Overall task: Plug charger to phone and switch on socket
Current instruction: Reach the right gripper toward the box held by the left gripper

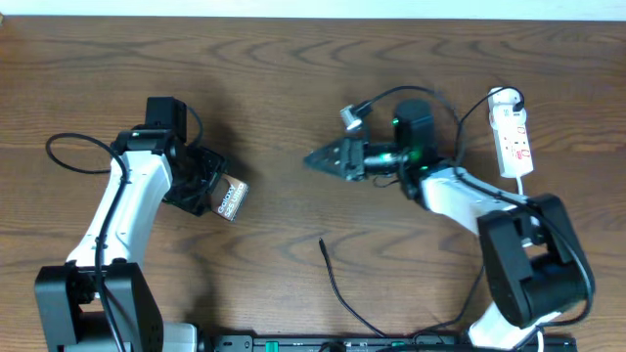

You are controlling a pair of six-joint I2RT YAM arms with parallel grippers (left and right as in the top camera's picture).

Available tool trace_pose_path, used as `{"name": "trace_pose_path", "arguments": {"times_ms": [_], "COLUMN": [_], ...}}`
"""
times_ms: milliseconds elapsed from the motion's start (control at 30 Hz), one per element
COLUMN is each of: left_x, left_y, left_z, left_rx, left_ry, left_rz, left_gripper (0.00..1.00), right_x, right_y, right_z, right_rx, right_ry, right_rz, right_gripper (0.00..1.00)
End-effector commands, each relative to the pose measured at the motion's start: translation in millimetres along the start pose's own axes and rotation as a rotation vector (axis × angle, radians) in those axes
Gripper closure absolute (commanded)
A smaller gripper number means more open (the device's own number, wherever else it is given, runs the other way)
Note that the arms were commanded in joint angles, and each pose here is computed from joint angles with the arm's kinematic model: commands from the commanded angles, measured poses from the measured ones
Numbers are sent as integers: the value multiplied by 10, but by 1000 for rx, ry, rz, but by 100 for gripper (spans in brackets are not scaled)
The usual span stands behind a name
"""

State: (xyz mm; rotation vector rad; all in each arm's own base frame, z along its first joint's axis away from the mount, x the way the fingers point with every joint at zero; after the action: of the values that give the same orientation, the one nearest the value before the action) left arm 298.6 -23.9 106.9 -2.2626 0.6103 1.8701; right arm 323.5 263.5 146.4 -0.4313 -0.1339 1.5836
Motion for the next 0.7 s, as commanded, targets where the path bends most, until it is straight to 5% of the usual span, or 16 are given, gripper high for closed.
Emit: {"name": "trace_pose_path", "arguments": {"times_ms": [0,667], "left_x": [-105,-10], "left_y": [100,599], "left_z": [-117,-208], "left_rx": [-118,-321], "left_ry": [39,5], "left_rz": [3,44], "left_gripper": [93,93], "right_x": [205,738], "right_y": [56,385], "right_z": [23,244], "right_rx": [-19,-7], "right_ry": [17,21], "right_rz": [15,83], "right_gripper": [1,1]}}
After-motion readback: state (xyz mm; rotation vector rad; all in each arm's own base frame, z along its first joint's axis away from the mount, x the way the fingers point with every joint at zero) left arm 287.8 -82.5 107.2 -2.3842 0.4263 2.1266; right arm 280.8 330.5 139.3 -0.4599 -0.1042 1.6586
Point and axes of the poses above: each gripper's point midway between its finger pads, its own x axis out along the fingers, its own z axis along the line the jaws close on, y = z × x, the point moved 3 cm from there along -x, back along the fingers, and after that the axes turned 5 degrees about -x, right-handed, at the moved point
